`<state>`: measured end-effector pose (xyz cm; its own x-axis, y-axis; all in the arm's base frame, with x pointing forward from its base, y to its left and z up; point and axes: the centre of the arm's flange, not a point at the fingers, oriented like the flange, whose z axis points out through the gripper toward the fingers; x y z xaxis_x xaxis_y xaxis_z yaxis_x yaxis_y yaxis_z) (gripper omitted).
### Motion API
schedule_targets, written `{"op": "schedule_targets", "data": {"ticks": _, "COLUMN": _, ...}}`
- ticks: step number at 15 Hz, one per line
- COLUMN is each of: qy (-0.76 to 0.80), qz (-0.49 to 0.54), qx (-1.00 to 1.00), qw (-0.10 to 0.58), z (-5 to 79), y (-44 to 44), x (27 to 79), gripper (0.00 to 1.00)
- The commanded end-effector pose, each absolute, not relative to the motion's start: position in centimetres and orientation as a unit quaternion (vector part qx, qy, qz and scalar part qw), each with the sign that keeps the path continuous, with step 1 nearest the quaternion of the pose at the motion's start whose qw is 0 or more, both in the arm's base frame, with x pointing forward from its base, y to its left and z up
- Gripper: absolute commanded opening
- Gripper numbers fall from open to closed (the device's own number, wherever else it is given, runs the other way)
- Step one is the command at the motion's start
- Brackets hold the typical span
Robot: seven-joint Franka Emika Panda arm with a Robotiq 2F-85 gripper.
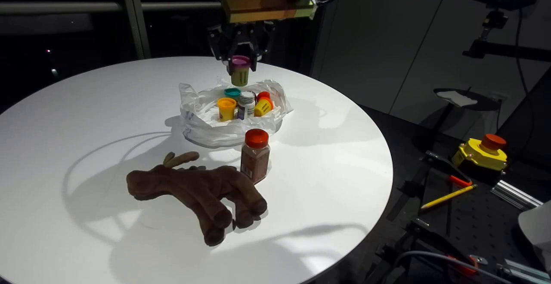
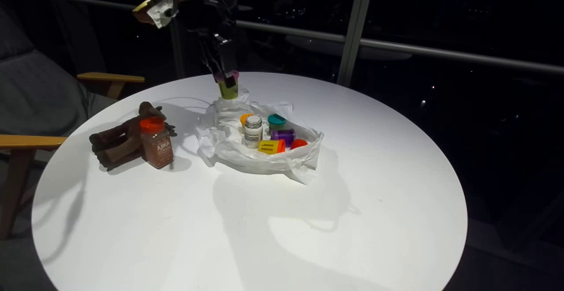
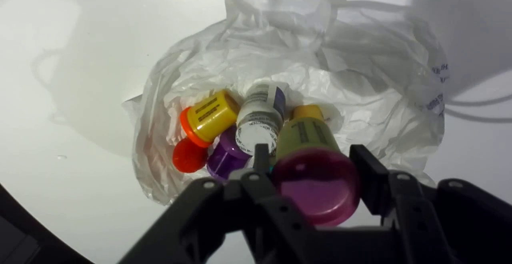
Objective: Remove the things from the plastic bag and put them on the table
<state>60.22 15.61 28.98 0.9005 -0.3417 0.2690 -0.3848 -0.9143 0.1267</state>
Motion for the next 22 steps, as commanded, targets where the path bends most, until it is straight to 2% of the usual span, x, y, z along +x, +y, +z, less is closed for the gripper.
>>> {"op": "schedule_targets", "data": {"ticks": 1, "qy": -0.139, "qz": 0.101, "qx": 0.982, "qw": 0.08, "z": 30.0, "y": 15.7, "x": 54.4, "gripper": 0.23}}
{"op": "schedule_targets", "data": {"ticks": 7, "qy": -0.126, "qz": 0.059, "qx": 0.987, "qw": 0.084, "z": 24.3, "y": 15.3, "x": 50.5, "gripper": 0.23}}
{"op": "schedule_targets", "data": {"ticks": 17, "qy": -0.154, "qz": 0.018, "qx": 0.988, "qw": 0.022, "z": 16.7, "y": 13.1, "x": 49.9, "gripper": 0.23}}
{"op": "schedule_targets", "data": {"ticks": 18, "qy": -0.157, "qz": 0.024, "qx": 0.987, "qw": 0.022, "z": 16.9, "y": 12.8, "x": 49.8, "gripper": 0.73}}
{"op": "schedule_targets", "data": {"ticks": 19, "qy": -0.159, "qz": 0.031, "qx": 0.987, "qw": 0.023, "z": 17.2, "y": 12.6, "x": 49.9, "gripper": 0.73}}
{"op": "schedule_targets", "data": {"ticks": 22, "qy": -0.176, "qz": 0.075, "qx": 0.981, "qw": 0.029, "z": 20.4, "y": 12.1, "x": 50.6, "gripper": 0.96}}
